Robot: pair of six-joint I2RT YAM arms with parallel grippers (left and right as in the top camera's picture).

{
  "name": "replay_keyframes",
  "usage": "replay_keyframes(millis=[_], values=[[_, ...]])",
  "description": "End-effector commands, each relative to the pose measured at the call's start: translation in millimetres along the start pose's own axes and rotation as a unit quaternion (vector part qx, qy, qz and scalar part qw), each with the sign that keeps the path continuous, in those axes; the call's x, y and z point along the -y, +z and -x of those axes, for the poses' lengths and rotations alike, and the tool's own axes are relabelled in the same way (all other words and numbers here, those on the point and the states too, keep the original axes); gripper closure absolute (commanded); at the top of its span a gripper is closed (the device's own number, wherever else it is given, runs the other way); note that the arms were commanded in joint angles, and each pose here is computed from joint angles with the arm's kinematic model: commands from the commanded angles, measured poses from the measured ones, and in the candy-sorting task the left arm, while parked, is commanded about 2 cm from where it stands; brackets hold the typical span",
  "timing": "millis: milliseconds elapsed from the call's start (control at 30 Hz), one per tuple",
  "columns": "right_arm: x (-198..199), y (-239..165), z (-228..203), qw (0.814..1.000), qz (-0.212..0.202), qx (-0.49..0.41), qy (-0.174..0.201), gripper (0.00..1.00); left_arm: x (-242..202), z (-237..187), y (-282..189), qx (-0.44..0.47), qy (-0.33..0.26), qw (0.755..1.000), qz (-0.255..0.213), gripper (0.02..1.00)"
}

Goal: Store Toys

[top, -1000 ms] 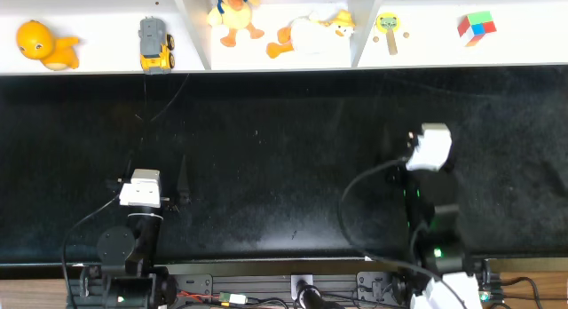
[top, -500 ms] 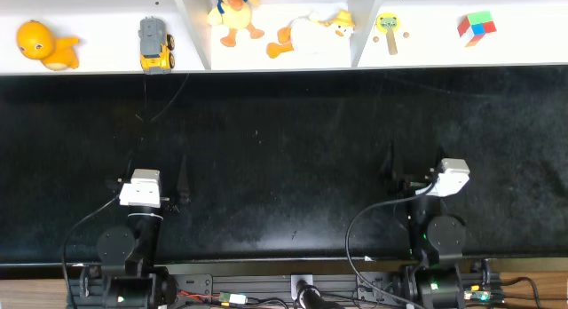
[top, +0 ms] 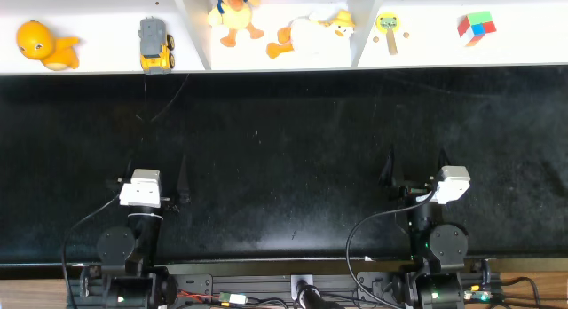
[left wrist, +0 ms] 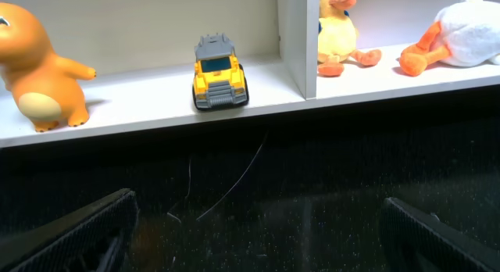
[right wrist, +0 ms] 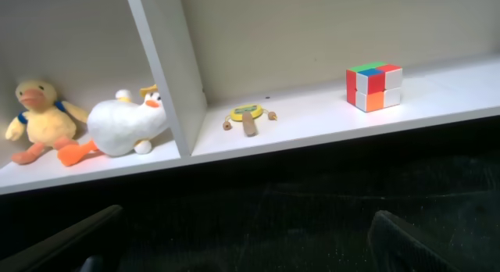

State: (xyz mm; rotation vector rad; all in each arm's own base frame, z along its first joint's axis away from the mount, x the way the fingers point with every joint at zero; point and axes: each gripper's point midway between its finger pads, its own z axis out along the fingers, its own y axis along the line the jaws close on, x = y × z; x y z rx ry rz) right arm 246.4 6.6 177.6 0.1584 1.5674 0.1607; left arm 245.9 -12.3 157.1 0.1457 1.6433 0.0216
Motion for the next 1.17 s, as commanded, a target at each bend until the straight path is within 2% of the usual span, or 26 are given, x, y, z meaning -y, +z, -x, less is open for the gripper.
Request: replay_keyframes(millis=[33, 1167], values=[[1.0, 0.1, -3.0, 1.000, 0.000, 0.001, -0.003, 0.007, 4.5, 1.2, -0.5, 0.005, 0.010, 1.000, -0.011, 0.020], [4.9, 0.2, -2.8, 1.000, -0.008, 0.001, -0.003, 0.005, 4.5, 1.2, -0.5, 0.005, 0.010, 1.000, -0.011, 0.020]])
